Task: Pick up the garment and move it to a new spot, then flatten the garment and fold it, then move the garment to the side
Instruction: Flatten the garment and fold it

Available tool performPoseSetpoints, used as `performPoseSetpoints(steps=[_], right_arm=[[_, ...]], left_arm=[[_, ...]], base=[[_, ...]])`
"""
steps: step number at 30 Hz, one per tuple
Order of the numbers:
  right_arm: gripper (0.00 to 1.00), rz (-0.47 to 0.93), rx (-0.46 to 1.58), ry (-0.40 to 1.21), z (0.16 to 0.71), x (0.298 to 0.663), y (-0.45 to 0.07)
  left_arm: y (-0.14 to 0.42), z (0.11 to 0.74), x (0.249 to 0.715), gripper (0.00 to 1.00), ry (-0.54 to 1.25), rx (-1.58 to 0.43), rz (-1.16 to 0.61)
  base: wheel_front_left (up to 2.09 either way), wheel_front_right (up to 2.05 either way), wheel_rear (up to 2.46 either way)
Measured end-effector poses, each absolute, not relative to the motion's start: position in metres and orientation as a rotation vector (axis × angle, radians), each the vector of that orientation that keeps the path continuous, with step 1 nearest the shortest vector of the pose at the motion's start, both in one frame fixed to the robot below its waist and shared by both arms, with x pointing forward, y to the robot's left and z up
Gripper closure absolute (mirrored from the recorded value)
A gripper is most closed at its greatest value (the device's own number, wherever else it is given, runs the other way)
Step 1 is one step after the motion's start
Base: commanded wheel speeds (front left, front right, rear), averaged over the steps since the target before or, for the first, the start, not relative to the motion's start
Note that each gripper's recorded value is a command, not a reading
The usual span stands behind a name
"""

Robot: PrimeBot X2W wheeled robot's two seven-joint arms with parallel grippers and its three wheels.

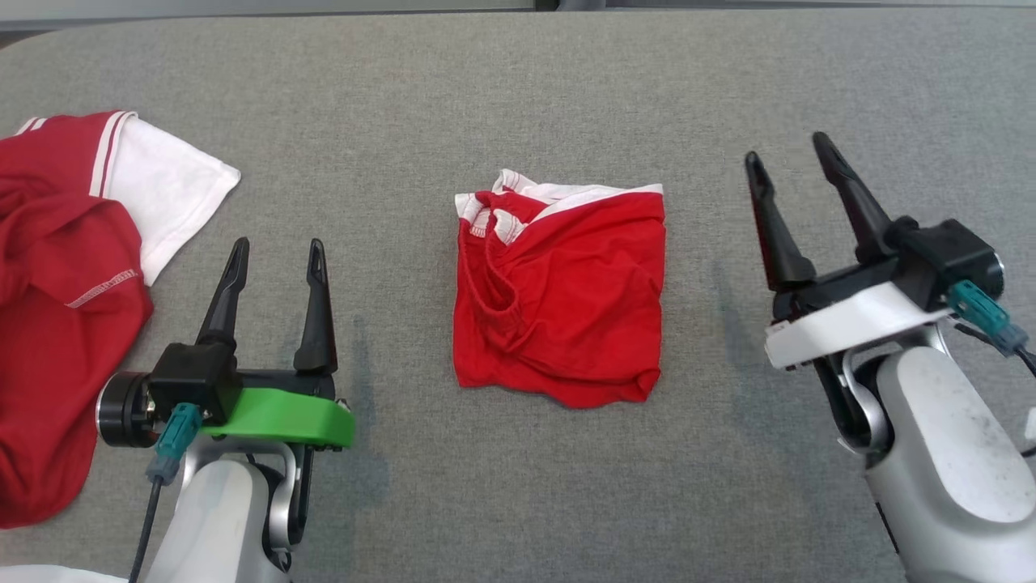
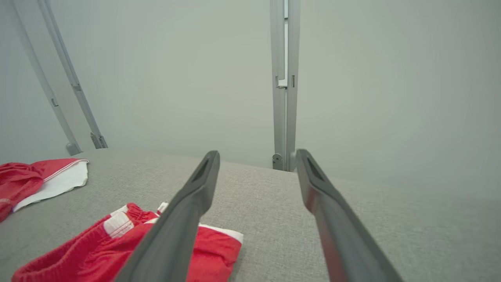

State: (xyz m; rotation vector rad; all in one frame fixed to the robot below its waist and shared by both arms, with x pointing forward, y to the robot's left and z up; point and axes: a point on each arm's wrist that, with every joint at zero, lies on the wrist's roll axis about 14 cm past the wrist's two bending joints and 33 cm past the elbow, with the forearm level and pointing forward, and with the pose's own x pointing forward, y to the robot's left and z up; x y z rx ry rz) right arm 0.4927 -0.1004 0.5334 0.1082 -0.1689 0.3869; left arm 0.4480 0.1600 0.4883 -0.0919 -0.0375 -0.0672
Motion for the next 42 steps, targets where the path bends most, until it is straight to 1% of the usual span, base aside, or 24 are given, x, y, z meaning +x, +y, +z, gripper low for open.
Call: performPoseSetpoints(steps=[5, 9, 16, 31, 36, 42], right_arm=[[0.00, 0.233, 0.052, -0.165, 0.529, 0.473, -0.152], [0.00, 0.180, 0.043, -0.162, 0.528, 0.459, -0.167], [0.00, 0.157, 0.039, -0.153, 0.530, 0.438, -0.173], [0.00, 0.102, 0.056, -0.107, 0.528, 0.385, -0.188], [0.00, 0.090, 0.058, -0.106, 0.530, 0.374, -0.192], [0.00, 0.084, 0.061, -0.114, 0.535, 0.370, -0.193]], left_arm=[[0.160, 0.494, 0.445, 0.00, -0.046, -0.090, -0.072], [0.160, 0.496, 0.441, 0.00, -0.044, -0.090, -0.074], [0.157, 0.500, 0.427, 0.00, -0.033, -0.097, -0.078], [0.163, 0.510, 0.380, 0.00, -0.024, -0.097, -0.063], [0.165, 0.514, 0.370, 0.00, -0.030, -0.093, -0.061], [0.165, 0.513, 0.364, 0.00, -0.018, -0.090, -0.064]], base=[[0.00, 0.00, 0.00], [0.00, 0.00, 0.00], [0.00, 0.00, 0.00], [0.00, 0.00, 0.00], [0.00, 0.00, 0.00], [0.00, 0.00, 0.00]])
